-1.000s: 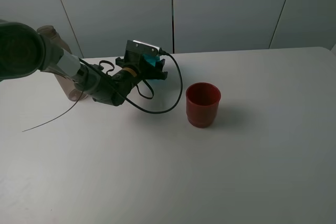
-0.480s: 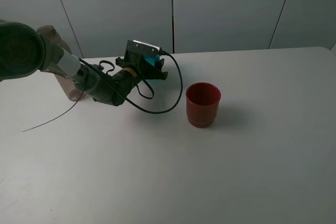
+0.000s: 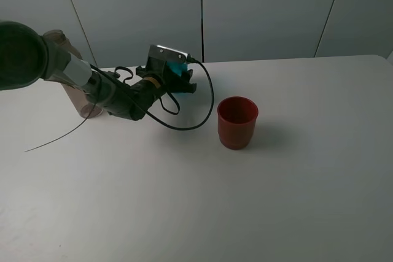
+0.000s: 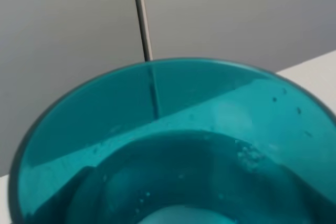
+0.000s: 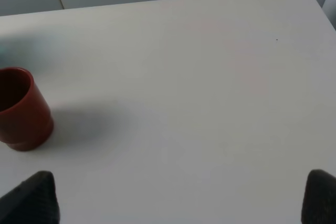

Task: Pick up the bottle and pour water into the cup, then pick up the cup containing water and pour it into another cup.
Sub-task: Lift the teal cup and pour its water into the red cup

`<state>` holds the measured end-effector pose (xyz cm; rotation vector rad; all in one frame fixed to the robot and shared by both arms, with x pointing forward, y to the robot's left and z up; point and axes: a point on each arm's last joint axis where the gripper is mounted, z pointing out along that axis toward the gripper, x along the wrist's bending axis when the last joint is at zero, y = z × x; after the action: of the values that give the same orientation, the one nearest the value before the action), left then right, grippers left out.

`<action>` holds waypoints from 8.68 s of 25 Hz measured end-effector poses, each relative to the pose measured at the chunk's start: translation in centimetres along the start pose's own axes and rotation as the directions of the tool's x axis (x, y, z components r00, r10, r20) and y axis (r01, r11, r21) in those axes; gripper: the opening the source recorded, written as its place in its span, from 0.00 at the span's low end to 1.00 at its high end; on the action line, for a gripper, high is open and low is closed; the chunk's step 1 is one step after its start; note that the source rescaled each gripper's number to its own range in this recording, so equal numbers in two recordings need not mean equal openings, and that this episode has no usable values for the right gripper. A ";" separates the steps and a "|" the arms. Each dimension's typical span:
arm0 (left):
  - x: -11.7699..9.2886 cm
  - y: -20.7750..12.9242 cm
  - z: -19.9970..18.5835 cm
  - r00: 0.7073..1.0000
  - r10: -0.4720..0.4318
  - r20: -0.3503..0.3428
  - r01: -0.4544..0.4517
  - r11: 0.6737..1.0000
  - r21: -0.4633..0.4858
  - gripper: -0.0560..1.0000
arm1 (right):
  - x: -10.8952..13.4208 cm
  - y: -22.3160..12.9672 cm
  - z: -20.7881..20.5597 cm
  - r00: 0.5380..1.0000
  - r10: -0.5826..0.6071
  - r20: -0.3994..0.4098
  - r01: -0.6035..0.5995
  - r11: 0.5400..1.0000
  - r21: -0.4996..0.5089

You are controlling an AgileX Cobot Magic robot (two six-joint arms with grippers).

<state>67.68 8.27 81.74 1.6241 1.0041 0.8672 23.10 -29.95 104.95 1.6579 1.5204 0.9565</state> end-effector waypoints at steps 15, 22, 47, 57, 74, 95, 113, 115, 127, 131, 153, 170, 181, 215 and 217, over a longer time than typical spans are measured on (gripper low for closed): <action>-1.0 6.6 -5.5 0.972 0.106 0.209 -0.122 0.990 0.066 0.20 | 0.0 0.0 0.0 1.000 0.000 0.000 0.000 1.000 0.000; -1.6 10.4 -8.4 0.923 0.203 0.326 -0.237 0.969 0.070 0.20 | 0.0 0.0 0.0 1.000 0.000 0.000 0.000 1.000 0.000; -4.4 10.7 -12.1 0.540 0.497 0.679 -0.658 0.752 -0.027 0.20 | 0.0 0.0 0.0 1.000 0.000 0.000 0.000 1.000 0.000; -5.7 11.3 -11.9 0.525 0.567 0.634 -0.711 0.702 -0.039 0.20 | 0.0 0.0 0.0 1.000 0.000 0.000 0.000 1.000 0.000; -7.5 11.6 -11.3 0.449 0.660 0.602 -0.776 0.622 -0.103 0.20 | 0.0 0.0 0.0 1.000 0.000 0.000 0.000 1.000 0.000; -8.7 11.0 -9.5 0.326 0.773 0.544 -0.863 0.479 -0.163 0.20 | 0.0 0.0 0.0 1.000 0.000 0.000 0.000 1.000 0.000; -8.4 11.1 -9.3 0.215 0.843 0.493 -0.917 0.348 -0.195 0.20 | 0.0 0.0 0.0 1.000 0.000 0.000 0.000 1.000 0.000; -8.5 11.1 -9.3 0.199 0.849 0.489 -0.920 0.333 -0.204 0.20 | 0.0 0.0 0.0 1.000 0.000 0.000 0.000 1.000 0.000; -8.8 11.2 -9.3 0.108 0.888 0.447 -0.950 0.225 -0.217 0.20 | 0.0 0.0 0.0 1.000 0.004 0.000 -0.004 1.000 0.000; -9.2 11.2 -9.4 0.083 0.897 0.434 -0.957 0.193 -0.217 0.20 | 0.0 0.0 0.0 1.000 0.006 0.000 -0.006 1.000 0.000; -10.9 10.8 -9.7 -0.058 0.925 0.376 -0.980 0.019 -0.197 0.20 | 0.0 0.0 0.0 1.000 0.006 0.000 -0.006 1.000 0.000; -11.4 10.9 -9.9 -0.131 0.926 0.353 -0.976 -0.058 -0.211 0.20 | 0.0 0.0 0.0 1.000 0.006 0.000 -0.006 1.000 0.000; -11.7 10.9 -10.0 -0.204 0.921 0.332 -0.965 -0.132 -0.228 0.20 | 0.0 0.0 0.0 1.000 0.006 0.000 -0.006 1.000 0.000; -12.7 11.0 -10.4 -0.399 0.876 0.271 -0.903 -0.325 -0.281 0.20 | 0.0 0.0 0.0 1.000 0.006 0.000 -0.006 1.000 0.000; -12.7 11.0 -10.4 -0.404 0.874 0.270 -0.901 -0.330 -0.282 0.20 | 0.0 0.0 0.0 1.000 0.006 0.000 -0.006 1.000 0.000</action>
<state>55.53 -1.21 94.04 2.4268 -1.2465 1.3977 23.10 -29.95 104.95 1.6629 1.5166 0.9595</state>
